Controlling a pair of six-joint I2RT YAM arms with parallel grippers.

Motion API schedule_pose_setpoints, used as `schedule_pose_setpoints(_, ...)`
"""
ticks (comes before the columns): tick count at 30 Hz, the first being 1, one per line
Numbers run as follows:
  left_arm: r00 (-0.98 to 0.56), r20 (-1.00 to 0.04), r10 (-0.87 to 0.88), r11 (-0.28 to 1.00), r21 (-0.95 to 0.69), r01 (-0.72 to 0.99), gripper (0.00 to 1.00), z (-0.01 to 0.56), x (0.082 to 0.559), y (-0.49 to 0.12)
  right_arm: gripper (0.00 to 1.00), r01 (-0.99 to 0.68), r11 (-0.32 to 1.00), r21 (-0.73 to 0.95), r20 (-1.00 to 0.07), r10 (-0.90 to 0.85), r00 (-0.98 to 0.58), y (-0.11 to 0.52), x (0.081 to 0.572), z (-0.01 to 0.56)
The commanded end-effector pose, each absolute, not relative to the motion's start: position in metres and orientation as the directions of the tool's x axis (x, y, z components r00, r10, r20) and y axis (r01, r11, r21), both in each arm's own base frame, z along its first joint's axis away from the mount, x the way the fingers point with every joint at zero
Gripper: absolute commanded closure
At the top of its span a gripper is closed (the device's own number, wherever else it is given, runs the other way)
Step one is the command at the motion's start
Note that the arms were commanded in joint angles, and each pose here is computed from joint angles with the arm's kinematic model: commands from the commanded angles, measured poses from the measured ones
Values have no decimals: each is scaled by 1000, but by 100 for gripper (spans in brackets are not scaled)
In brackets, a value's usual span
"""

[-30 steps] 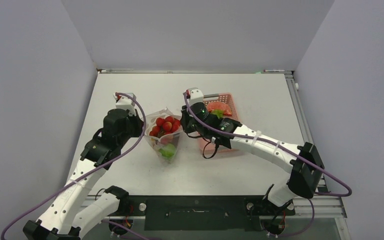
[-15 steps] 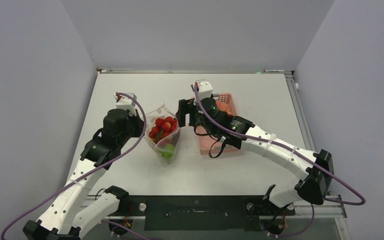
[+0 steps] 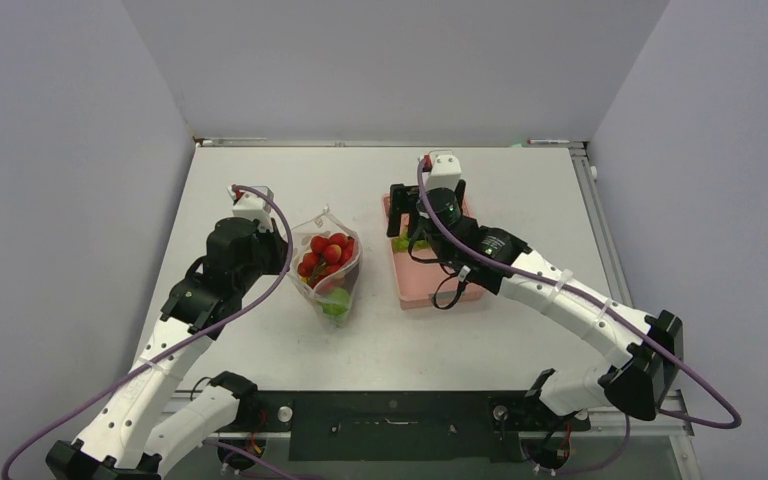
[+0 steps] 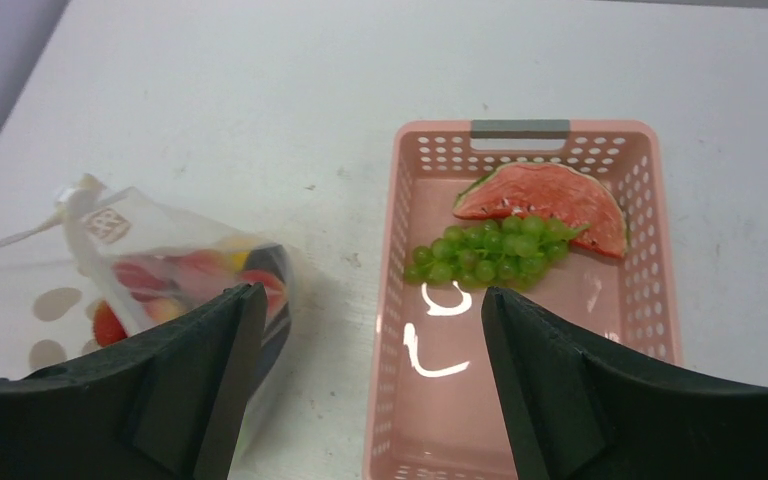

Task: Place the food in the zip-top bag and seal the zipper
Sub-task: Pick up the fake fruit from the bin.

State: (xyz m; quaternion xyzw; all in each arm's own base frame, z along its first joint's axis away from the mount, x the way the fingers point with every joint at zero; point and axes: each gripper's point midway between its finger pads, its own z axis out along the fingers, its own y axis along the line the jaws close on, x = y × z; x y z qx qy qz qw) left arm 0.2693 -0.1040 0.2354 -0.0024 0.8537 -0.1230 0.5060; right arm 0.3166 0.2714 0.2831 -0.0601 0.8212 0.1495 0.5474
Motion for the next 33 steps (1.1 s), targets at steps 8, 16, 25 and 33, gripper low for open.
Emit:
schedule_pose_setpoints(8,-430,-890,-154,960,-237,146,100,255,274,-108,18,-46,987,152,-876,113,-469,219,347,222)
schedule_pose_setpoints(16,-430,-889,-154,960,-237,146,100,255,275,-109,16,9,978,207,-814,178,-553,216,364,169)
schedule_pose_setpoints(25,-429,-890,-154,960,-237,146,100,255,274,-108,16,119,953,280,-760,296,-578,212,392,131)
schedule_pose_setpoints(33,-427,-892,-152,960,-235,150,100,256,273,-108,19,180,933,311,-724,356,-591,217,416,102)
